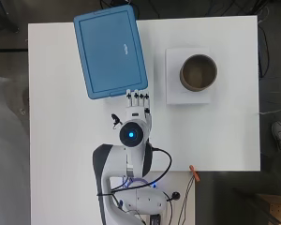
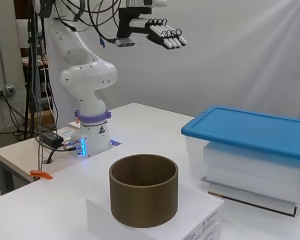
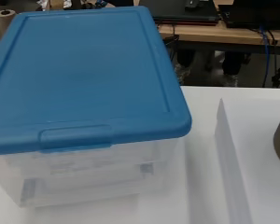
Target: Teleoperate dual arm-hand system to remove items from a box
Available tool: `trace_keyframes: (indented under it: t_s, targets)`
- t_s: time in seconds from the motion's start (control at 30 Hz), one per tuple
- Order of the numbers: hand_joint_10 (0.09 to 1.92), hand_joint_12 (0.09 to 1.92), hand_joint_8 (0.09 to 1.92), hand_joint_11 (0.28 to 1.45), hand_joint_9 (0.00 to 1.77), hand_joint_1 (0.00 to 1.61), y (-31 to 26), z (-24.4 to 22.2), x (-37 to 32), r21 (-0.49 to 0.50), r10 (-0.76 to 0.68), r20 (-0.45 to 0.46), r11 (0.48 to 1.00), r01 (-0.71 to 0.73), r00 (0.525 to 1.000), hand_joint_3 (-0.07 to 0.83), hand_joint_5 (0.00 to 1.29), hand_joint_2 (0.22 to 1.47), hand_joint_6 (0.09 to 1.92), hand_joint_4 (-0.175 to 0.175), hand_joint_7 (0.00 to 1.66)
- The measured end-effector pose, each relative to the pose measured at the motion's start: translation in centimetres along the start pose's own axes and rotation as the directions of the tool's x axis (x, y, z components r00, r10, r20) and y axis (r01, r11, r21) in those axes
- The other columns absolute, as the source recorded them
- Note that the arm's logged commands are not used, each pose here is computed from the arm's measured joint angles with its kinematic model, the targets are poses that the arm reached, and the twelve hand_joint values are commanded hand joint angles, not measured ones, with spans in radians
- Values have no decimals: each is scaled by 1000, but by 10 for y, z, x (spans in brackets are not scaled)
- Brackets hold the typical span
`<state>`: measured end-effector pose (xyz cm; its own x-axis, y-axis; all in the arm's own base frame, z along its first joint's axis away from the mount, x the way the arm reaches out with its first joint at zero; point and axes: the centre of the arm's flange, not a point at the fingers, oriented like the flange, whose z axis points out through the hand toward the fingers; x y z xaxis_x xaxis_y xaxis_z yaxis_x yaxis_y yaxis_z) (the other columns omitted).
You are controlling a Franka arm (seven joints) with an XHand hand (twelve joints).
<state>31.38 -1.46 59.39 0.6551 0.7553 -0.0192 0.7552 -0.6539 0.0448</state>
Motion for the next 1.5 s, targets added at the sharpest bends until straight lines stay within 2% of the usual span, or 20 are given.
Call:
trace_keyframes:
  t_s: [0.1, 0.2, 0.27, 0.37, 0.47, 0.57, 0.73, 0.97, 1.1, 1.5]
  targets:
    - [87, 87, 87, 462, 439, 180, 17, -3, -9, -68, 48, 36, 997, -45, 998, -12, 333, 866, 87, 78, 418]
    - [87, 87, 87, 467, 436, 151, 26, -1, -7, -79, 53, 33, 996, -51, 998, -21, 323, 835, 87, 80, 401]
    - [87, 87, 87, 456, 422, 136, 27, 3, 4, -92, 27, 88, 996, -19, 996, -27, 298, 805, 87, 84, 386]
    - [87, 87, 87, 448, 404, 97, 26, 21, 43, -131, -43, 273, 988, 82, 961, -31, 264, 772, 87, 96, 366]
    - [87, 87, 87, 424, 400, 94, 26, 46, 81, -184, -103, 441, 962, 202, 892, -20, 260, 777, 87, 104, 359]
    - [87, 87, 87, 393, 395, 117, 34, 79, 104, -217, -135, 522, 934, 285, 842, -4, 270, 802, 87, 101, 352]
    - [87, 87, 87, 359, 348, 35, 27, 125, 107, -319, -132, 560, 877, 360, 818, 12, 231, 852, 87, 68, 279]
    - [87, 87, 87, 347, 327, 34, -3, 163, 103, -409, -131, 492, 838, 361, 861, 12, 201, 874, 87, 38, 257]
    - [87, 87, 87, 343, 337, 69, 10, 179, 105, -401, -118, 510, 844, 357, 852, 1, 211, 858, 87, 37, 288]
    - [87, 87, 87, 341, 356, 40, 35, 229, 137, -362, -116, 578, 850, 382, 808, -2, 222, 849, 87, 44, 320]
